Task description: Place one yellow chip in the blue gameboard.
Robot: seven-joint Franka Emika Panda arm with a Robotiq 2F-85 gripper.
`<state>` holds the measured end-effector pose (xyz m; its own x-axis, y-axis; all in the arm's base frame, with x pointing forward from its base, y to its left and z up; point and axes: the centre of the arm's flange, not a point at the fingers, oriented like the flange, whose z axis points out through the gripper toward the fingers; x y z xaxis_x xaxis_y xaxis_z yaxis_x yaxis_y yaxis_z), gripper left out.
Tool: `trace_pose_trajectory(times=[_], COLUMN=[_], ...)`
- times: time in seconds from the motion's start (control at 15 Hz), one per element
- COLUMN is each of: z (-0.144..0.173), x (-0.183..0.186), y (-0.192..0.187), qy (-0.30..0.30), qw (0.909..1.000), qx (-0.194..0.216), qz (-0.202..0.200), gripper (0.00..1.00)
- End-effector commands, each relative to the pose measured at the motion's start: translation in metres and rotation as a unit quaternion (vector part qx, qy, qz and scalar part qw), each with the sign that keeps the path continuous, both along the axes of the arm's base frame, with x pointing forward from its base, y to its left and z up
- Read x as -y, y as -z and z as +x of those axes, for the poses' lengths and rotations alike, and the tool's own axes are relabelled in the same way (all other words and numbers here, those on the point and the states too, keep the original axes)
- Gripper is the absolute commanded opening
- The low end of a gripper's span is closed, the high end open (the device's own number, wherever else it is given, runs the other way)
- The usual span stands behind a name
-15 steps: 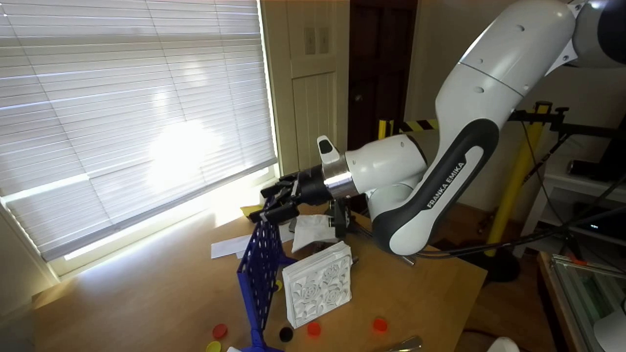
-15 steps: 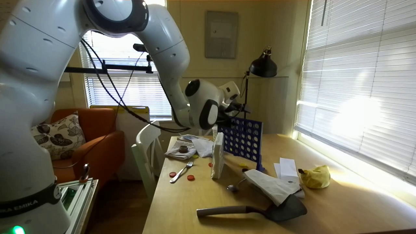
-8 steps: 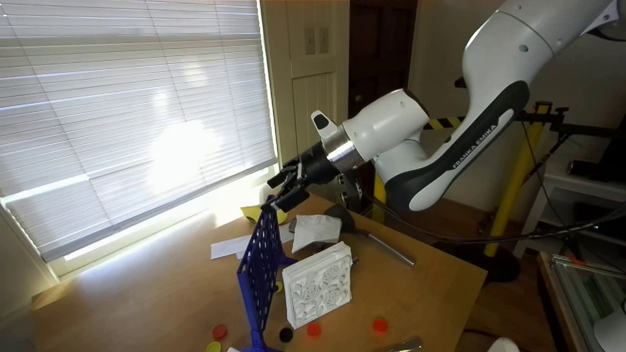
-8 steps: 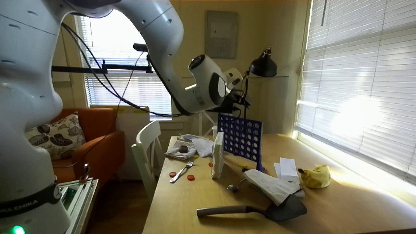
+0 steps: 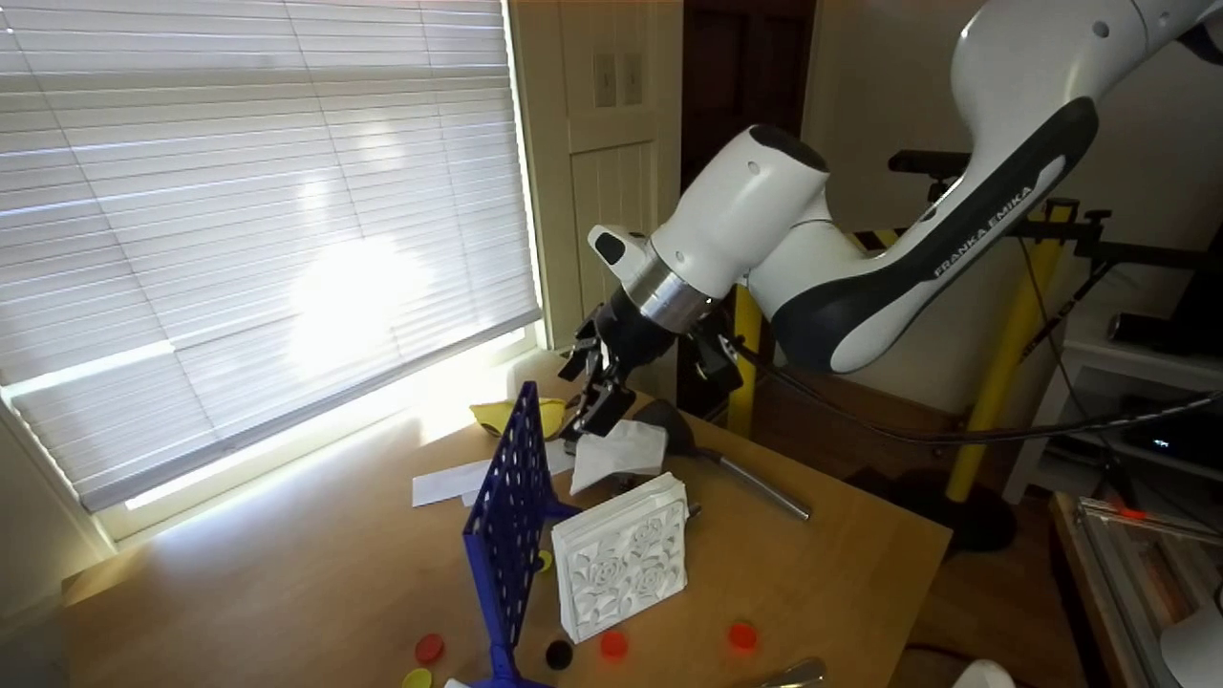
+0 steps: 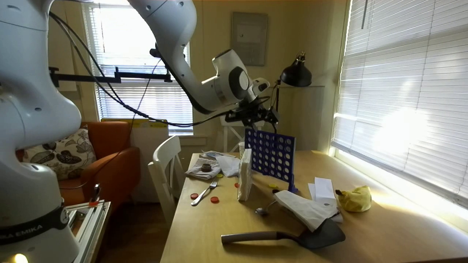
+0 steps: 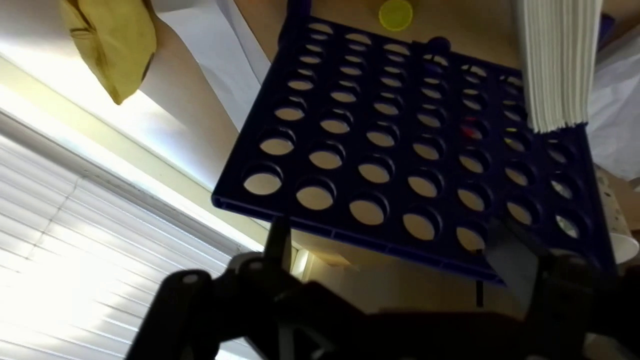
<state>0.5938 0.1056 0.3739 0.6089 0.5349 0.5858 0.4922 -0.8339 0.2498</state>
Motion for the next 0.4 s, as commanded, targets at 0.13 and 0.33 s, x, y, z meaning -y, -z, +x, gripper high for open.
trace_pose_trajectory(times=[0.13,0.33], z=[0.001,0.0], x=[0.003,0.002], y=[-0.023,-0.026], qy=[-0.003,-0.003], qw=[0.9997,0.9996], qx=[0.0,0.0], qz=[-0.023,-0.028], gripper=[1.0,1.0])
